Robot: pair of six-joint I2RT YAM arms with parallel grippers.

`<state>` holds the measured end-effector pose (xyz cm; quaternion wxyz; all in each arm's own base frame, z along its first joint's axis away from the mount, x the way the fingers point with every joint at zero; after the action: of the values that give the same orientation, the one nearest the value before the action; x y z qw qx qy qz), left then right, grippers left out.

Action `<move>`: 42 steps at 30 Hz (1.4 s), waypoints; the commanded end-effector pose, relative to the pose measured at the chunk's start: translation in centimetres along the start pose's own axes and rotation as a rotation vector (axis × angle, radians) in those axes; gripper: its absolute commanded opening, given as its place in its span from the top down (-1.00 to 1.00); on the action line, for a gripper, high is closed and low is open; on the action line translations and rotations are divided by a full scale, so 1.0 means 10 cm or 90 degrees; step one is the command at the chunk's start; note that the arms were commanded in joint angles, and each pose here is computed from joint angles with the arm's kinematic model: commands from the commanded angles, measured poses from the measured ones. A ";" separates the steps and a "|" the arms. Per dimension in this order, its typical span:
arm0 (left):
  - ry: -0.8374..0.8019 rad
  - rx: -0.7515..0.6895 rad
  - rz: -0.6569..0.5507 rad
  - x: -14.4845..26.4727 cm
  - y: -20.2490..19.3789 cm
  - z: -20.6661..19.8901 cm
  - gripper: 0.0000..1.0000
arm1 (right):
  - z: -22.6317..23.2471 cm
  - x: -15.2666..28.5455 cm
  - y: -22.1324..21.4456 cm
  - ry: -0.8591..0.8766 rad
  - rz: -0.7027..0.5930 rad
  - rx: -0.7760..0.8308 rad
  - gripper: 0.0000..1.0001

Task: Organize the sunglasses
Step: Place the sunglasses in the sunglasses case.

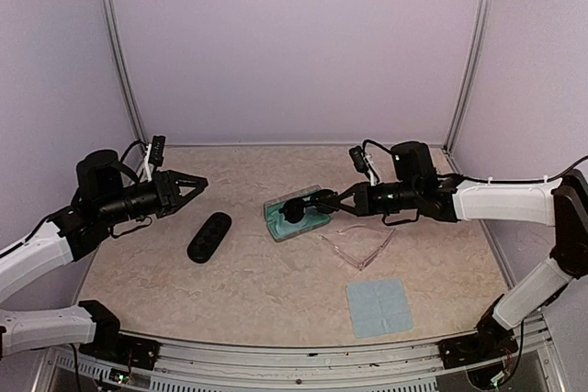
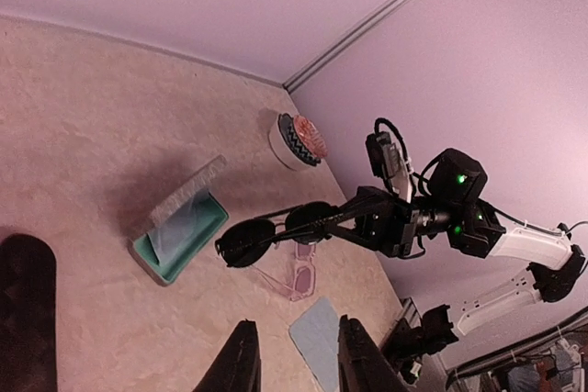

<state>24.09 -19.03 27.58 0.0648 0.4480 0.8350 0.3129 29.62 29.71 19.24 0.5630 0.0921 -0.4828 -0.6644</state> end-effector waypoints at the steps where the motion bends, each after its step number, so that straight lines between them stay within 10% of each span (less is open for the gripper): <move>1: 0.092 -0.089 -0.024 0.19 0.25 -0.03 0.35 | -0.10 -0.10 -0.10 0.022 0.096 0.024 1.00; 19: 0.126 -0.230 -0.089 0.47 0.56 -0.32 -0.48 | -0.55 -0.64 0.03 0.101 0.137 -0.026 1.00; 42: 0.128 -0.223 -0.053 0.38 0.36 -0.09 -0.52 | -0.92 -0.94 -0.05 0.114 0.171 -0.076 1.00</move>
<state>24.05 -15.06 30.58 0.0551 0.3661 0.7897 0.4892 38.39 32.50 10.44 0.6826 0.0496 -0.4109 -0.6023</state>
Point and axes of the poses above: each gripper's point midway between its finger pads, its own x axis back along the fingers, its own z axis along the line the jaws close on, y = z × x, the point moved 3 cm from there along x, back along the fingers, and after that the axes turned 5 degrees about x, right-handed, at the moved point
